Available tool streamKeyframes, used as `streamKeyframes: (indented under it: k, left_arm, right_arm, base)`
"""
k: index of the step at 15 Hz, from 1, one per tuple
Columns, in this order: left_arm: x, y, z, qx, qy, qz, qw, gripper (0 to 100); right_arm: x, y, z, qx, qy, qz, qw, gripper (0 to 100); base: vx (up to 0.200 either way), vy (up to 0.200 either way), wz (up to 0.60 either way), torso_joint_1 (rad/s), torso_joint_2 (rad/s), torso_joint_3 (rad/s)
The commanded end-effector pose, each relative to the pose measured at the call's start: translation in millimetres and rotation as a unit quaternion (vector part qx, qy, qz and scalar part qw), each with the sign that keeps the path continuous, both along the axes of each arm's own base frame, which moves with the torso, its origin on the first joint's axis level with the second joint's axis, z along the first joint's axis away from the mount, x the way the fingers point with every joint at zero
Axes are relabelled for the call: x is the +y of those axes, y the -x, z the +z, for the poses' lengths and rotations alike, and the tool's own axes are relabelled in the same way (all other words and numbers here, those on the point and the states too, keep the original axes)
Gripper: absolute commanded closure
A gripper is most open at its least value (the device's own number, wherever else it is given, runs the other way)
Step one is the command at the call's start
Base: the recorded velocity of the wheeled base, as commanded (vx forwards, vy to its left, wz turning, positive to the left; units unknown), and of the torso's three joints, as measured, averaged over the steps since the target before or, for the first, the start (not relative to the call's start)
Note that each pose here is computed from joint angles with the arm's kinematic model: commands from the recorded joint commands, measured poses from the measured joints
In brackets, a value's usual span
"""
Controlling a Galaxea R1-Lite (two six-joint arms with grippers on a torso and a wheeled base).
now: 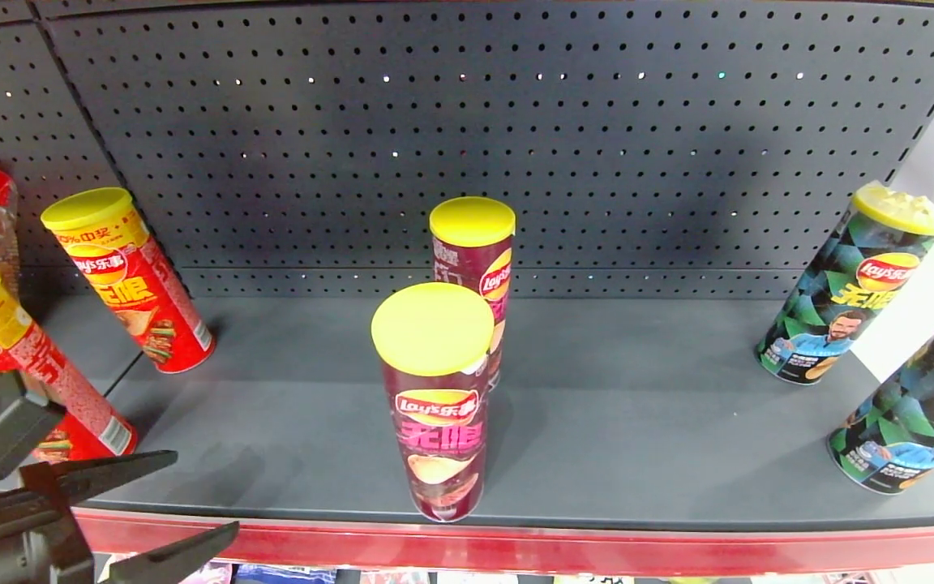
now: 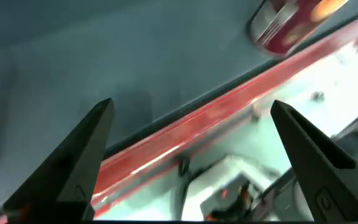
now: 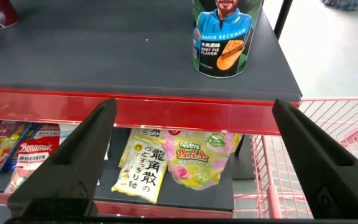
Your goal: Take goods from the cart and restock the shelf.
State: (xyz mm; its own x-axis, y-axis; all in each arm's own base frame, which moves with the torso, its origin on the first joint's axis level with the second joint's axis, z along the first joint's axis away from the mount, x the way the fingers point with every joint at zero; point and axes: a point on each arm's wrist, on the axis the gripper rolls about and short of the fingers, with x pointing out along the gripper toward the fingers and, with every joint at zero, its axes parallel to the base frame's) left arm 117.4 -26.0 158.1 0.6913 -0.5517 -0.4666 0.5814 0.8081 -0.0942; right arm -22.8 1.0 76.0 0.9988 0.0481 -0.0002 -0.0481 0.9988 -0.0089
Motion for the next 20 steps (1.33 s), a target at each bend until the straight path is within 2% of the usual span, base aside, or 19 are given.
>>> streamKeyframes:
  k: [1,4,9,13,20]
  left_arm:
    - [-8.1,-30.1,-12.1,0.053,-0.021,-0.023,0.9981,0]
    - [-20.4,-49.6,-16.0,0.060,-0.026,-0.051,0.9966,0]
    - [-42.4,-70.4,-21.6,0.043,-0.029,-0.089,0.9947,0]
    - [-53.2,-77.7,-18.3,0.038,-0.031,-0.105,0.9933,0]
    - [-67.8,-86.5,-22.4,0.046,-0.038,-0.125,0.9903,0]
  right_arm:
    - [0.0,0.0,-0.1,0.000,0.000,0.001,1.000,0]
    - [0.0,0.0,-0.1,0.000,0.000,0.001,1.000,0]
    - [0.0,0.0,-0.1,0.000,-0.001,0.001,1.000,0]
    - [0.0,0.0,-0.1,0.000,-0.001,0.001,1.000,0]
    - [0.0,0.0,-0.1,0.000,0.000,0.001,1.000,0]
  base:
    - [0.000,0.000,0.00,0.000,0.00,0.000]
    - [0.000,0.000,0.00,0.000,0.00,0.000]
    - [0.000,0.000,0.00,0.000,0.00,0.000]
    - [0.000,0.000,0.00,0.000,0.00,0.000]
    - [0.000,0.000,0.00,0.000,0.00,0.000]
